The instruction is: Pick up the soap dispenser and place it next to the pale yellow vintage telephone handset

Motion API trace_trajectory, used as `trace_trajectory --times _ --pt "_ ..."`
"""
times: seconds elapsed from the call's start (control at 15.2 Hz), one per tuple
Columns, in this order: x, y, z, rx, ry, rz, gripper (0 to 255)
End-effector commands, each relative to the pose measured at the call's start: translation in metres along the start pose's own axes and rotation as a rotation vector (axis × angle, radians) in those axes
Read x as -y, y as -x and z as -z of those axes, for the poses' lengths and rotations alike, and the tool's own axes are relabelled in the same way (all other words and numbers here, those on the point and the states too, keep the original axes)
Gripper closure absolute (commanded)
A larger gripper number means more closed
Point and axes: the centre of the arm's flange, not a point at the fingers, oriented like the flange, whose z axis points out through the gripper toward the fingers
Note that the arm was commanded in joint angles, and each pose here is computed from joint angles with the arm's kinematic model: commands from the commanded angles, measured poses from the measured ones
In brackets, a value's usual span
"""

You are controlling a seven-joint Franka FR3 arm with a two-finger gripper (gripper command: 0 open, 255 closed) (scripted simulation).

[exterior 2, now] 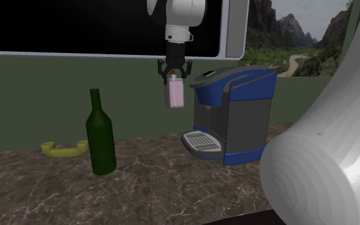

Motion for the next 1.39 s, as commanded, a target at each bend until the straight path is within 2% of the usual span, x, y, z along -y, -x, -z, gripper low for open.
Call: trace_trajectory --times 0.0,0.79,1.32 --pt "0.000 -0.002 0.011 0.000 0.000 0.000 255" --pt "0.000 -0.018 0.070 0.000 0.000 0.000 255" --pt "0.099 0.008 0.042 0.000 0.000 0.000 255"
